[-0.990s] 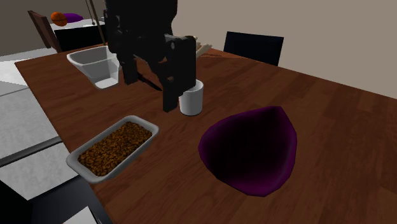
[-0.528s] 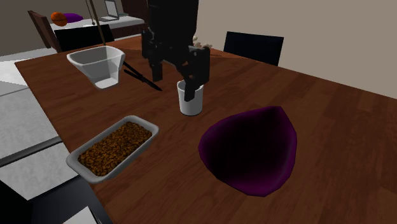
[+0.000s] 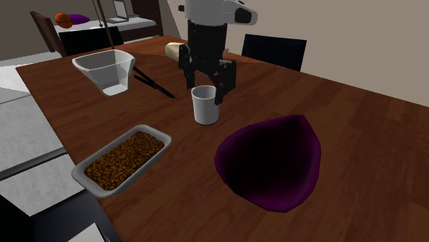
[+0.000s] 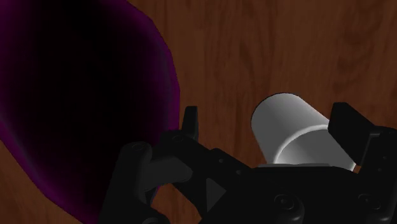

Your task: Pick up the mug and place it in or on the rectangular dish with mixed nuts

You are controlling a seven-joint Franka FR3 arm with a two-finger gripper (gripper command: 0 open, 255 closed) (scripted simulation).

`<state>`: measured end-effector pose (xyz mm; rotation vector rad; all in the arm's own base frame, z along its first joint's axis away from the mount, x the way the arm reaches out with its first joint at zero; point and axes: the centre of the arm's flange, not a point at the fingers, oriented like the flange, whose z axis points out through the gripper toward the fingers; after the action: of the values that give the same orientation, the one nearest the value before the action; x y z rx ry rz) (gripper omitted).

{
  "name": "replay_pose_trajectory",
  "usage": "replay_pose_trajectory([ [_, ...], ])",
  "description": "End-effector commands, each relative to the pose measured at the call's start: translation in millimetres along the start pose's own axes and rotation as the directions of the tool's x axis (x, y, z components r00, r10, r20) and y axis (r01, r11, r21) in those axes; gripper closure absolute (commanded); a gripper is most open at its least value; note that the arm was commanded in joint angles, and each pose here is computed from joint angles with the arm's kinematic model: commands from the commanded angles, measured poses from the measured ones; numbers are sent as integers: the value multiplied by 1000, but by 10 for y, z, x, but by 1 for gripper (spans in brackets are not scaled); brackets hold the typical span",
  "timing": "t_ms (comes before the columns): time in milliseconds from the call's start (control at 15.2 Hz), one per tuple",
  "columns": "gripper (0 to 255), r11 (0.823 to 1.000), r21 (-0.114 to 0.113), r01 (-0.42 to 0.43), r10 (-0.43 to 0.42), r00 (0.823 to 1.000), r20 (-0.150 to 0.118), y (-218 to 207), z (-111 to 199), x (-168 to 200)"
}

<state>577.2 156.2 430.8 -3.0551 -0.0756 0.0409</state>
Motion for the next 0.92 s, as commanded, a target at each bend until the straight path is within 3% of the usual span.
replay_pose_trajectory([
  [0,0,1000,-4,-4,4,1000,-4,-83,122,237],
  [396,0,1000,-17,-11,11,1000,-12,-323,443,841],
  [858,0,1000,-17,-11,11,1000,-12,-316,812,846],
])
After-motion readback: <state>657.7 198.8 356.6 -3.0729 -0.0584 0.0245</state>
